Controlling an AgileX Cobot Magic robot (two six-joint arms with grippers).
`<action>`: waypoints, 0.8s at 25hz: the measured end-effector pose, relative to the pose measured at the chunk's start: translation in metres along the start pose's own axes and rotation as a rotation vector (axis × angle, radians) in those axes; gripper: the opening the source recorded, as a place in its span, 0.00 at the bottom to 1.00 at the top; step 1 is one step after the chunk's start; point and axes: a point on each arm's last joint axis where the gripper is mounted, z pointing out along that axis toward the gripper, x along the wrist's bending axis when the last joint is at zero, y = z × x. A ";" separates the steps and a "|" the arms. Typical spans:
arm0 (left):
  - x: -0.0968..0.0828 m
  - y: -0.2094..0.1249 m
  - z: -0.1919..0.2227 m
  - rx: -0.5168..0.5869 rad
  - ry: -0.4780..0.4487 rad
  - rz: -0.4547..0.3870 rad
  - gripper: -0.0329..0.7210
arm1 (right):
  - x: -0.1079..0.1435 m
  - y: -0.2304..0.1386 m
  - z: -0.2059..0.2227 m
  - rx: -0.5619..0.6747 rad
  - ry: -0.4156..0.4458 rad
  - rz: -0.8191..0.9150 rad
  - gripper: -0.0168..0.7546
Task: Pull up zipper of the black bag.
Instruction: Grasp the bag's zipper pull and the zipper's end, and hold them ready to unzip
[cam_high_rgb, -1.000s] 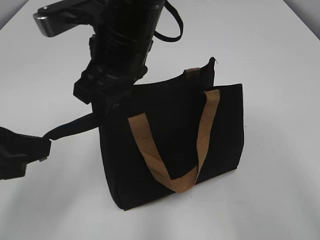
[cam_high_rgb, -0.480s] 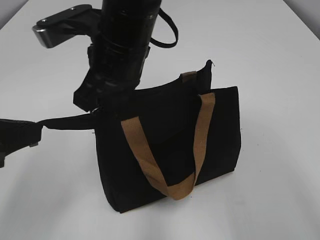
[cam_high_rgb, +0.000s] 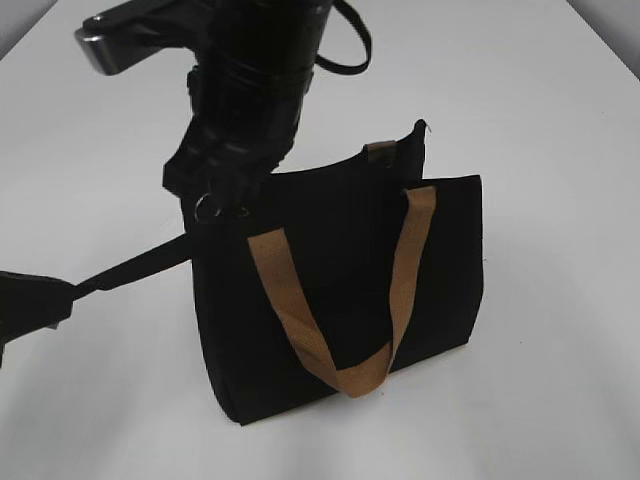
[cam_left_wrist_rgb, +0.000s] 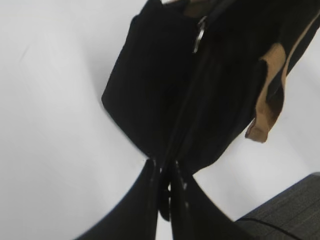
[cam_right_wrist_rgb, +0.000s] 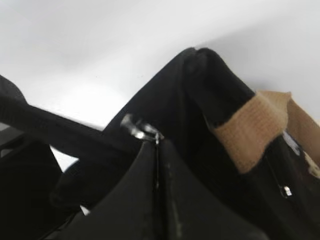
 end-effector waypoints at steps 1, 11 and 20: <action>0.000 -0.001 0.000 0.010 0.001 0.000 0.08 | -0.003 -0.001 -0.004 -0.003 -0.010 0.005 0.02; 0.004 -0.008 0.009 0.115 0.030 0.001 0.08 | -0.033 -0.016 -0.034 -0.022 -0.069 0.076 0.02; 0.006 -0.006 0.008 0.115 0.049 0.027 0.08 | -0.084 -0.042 -0.056 -0.044 -0.124 0.241 0.02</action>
